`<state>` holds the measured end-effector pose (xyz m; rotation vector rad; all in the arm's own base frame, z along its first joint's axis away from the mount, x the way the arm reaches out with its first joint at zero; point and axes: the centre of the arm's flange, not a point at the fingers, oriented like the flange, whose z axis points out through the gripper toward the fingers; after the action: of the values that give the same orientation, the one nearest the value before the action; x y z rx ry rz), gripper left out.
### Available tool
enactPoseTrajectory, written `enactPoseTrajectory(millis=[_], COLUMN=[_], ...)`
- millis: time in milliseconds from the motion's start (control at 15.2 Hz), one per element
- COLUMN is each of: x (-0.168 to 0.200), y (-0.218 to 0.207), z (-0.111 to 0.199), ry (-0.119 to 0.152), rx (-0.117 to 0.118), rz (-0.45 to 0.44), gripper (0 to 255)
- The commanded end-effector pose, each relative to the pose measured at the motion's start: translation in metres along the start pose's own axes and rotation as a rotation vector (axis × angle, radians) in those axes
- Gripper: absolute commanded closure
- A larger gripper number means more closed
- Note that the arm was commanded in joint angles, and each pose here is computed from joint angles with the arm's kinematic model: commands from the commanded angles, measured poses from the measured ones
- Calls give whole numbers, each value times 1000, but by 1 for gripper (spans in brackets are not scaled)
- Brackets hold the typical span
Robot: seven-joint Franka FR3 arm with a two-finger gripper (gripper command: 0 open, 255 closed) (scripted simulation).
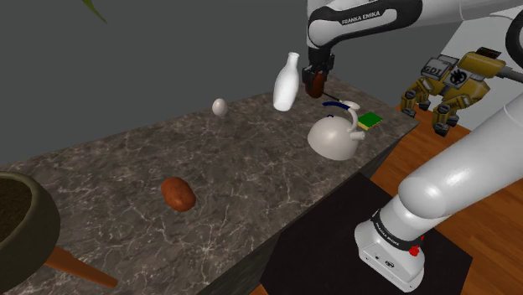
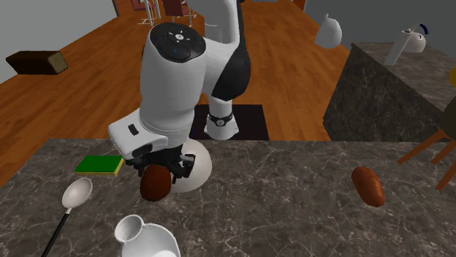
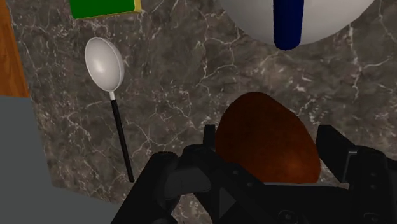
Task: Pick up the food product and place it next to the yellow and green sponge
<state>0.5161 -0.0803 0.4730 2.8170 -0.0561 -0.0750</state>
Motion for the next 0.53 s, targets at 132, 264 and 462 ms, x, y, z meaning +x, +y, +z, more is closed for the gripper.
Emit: enactPoseTrajectory(millis=[132,264,462], x=[7,11,17], y=[52,77,115], z=[17,25,37], ry=[1,1,1], rx=[0,0,0], rz=[-1,-1,-1], gripper=[255,255,255])
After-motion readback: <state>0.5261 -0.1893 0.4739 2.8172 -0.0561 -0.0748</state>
